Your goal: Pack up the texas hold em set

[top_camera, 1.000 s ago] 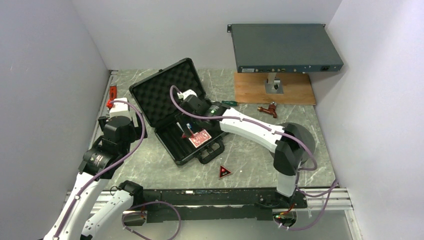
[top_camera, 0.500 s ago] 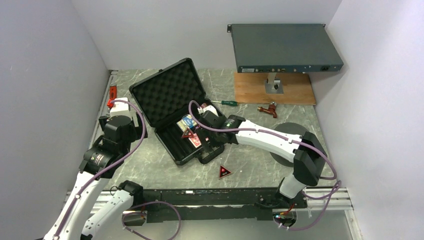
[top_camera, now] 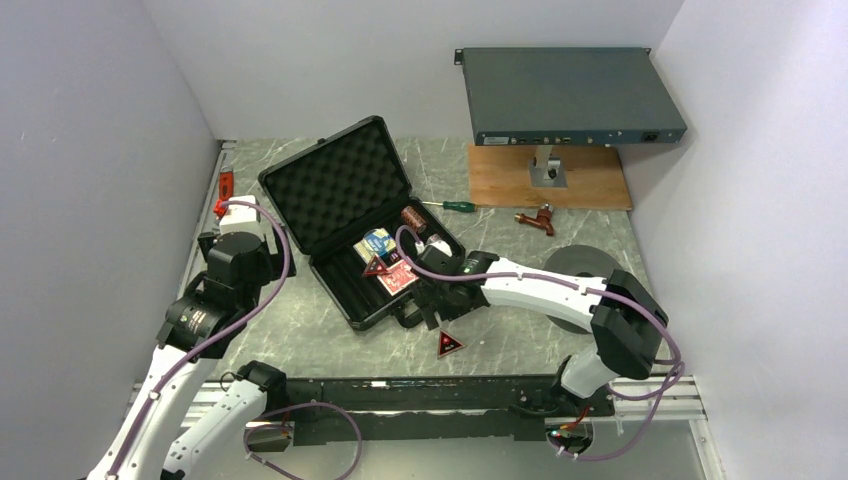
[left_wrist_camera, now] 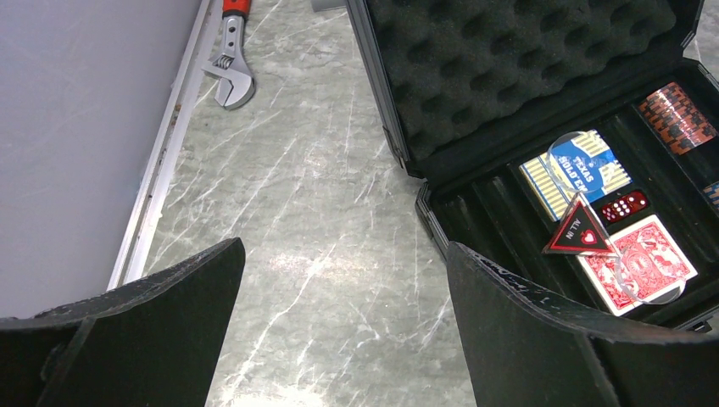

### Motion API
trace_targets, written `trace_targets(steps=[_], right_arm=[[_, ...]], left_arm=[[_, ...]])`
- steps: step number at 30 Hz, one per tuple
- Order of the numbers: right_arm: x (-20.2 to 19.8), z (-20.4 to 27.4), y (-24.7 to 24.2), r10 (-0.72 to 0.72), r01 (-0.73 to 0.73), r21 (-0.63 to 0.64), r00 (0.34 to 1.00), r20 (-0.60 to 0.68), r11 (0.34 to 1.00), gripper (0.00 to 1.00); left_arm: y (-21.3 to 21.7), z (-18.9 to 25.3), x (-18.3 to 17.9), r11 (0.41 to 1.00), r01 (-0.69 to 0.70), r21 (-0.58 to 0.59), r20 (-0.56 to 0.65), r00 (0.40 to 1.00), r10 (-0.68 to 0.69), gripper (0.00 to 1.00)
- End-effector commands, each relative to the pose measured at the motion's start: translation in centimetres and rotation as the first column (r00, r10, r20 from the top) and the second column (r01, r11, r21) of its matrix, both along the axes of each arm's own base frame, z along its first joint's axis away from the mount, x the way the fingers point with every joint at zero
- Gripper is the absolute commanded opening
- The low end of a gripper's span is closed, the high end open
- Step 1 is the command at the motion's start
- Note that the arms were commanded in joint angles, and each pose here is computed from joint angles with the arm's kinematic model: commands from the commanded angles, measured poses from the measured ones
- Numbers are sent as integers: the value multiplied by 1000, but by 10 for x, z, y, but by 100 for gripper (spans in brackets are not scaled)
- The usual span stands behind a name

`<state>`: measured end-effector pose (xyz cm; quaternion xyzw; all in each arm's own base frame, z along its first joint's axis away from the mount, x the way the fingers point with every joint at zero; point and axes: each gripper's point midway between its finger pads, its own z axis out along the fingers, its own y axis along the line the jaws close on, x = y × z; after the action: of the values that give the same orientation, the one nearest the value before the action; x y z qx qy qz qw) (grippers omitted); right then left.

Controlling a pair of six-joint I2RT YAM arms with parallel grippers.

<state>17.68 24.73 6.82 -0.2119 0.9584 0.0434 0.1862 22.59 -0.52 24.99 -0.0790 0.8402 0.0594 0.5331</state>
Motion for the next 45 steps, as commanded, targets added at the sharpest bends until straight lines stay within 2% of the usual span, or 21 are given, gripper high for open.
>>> trace_targets(steps=[1, 3, 6, 9, 17, 21, 24, 26, 30, 42, 45], right_arm=[[-6, 5, 10, -13, 14, 85, 1000, -13, 996, 83], [-10, 1, 10, -24, 26, 83, 999, -26, 996, 83], [-10, -4, 2, -125, 126, 47, 992, -26, 991, 86], [-15, -13, -7, -265, 266, 17, 963, -47, 964, 99], [-37, -18, 9, -382, 412, 173, 906, -181, 895, 100], [-42, -24, 1, -463, 493, 132, 863, -204, 860, 100], [-46, -31, -3, -528, 552, 60, 820, -221, 832, 95], [-49, -36, -8, -571, 583, -8, 792, -217, 812, 88], [-52, -43, -14, -610, 603, -99, 767, -199, 791, 86], [-49, -47, -10, -607, 607, -69, 770, -197, 792, 82], [-47, -50, -4, -577, 582, -45, 790, -207, 812, 73]], left_arm=[[-2, 11, 5, 1000, 0, -22, 43, 999, 1, 95], [-2, 10, 5, 1000, -1, -20, 39, 999, 1, 95], [-2, 9, 6, 1000, 0, -18, 33, 999, 0, 95], [-2, 9, 5, 1000, -1, -17, 32, 999, 1, 95], [-1, 11, 3, 1000, -1, -23, 44, 999, 2, 95], [-1, 12, 2, 1000, -2, -26, 48, 999, 3, 95], [-1, 13, 2, 1000, 0, -31, 57, 998, 2, 95], [-1, 14, 2, 1000, 1, -30, 58, 998, 1, 95], [-1, 12, 2, 1000, 3, -29, 53, 999, -1, 95], [-1, 12, 2, 1000, 2, -28, 51, 999, -1, 95], [-1, 12, 2, 1000, 1, -27, 51, 999, 0, 95]])
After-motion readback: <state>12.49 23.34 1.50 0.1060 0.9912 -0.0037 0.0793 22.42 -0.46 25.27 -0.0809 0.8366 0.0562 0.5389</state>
